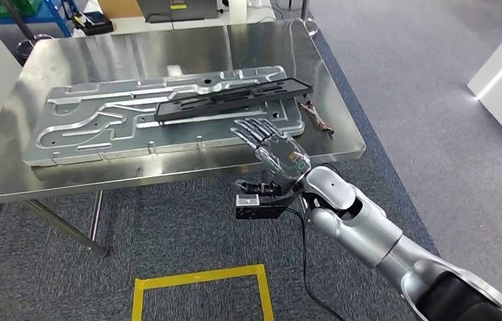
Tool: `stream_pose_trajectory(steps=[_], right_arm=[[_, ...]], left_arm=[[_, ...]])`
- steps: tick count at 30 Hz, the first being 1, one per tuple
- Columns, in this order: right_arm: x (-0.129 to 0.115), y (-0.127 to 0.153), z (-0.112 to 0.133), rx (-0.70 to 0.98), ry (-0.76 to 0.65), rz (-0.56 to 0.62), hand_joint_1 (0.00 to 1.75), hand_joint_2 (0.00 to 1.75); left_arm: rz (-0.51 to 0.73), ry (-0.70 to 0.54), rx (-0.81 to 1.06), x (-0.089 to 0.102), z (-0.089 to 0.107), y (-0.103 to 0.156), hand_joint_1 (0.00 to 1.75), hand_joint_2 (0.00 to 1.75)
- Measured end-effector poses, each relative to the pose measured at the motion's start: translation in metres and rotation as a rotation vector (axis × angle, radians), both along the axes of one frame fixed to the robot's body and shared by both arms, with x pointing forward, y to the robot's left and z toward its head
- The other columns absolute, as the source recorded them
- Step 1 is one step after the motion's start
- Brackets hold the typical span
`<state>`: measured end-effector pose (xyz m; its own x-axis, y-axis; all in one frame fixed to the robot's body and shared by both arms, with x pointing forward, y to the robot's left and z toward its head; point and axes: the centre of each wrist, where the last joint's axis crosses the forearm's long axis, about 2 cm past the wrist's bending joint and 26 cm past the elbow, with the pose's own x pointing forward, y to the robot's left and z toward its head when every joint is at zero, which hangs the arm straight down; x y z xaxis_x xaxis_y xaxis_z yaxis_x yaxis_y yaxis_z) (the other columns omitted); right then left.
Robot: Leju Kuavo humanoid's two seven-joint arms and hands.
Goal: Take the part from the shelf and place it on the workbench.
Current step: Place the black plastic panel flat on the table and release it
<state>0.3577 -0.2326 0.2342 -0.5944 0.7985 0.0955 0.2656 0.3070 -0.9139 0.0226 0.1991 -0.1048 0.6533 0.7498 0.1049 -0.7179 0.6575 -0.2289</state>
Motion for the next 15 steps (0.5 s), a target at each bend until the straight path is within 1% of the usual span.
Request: stream_pose_trajectory(steps=[10, 15], right_arm=[[-0.006, -0.025, -0.018, -0.025, 0.045, -0.045, 0.0, 0.0], [-0.006, -0.03, -0.016, -0.023, 0.045, -0.06, 0.0, 0.0]], left_arm=[[0.004, -0.01, -0.013, 0.0, 0.001, -0.003, 0.0, 0.0], [0.005, -0.017, -0.015, 0.003, 0.001, -0.003, 0.0, 0.0]])
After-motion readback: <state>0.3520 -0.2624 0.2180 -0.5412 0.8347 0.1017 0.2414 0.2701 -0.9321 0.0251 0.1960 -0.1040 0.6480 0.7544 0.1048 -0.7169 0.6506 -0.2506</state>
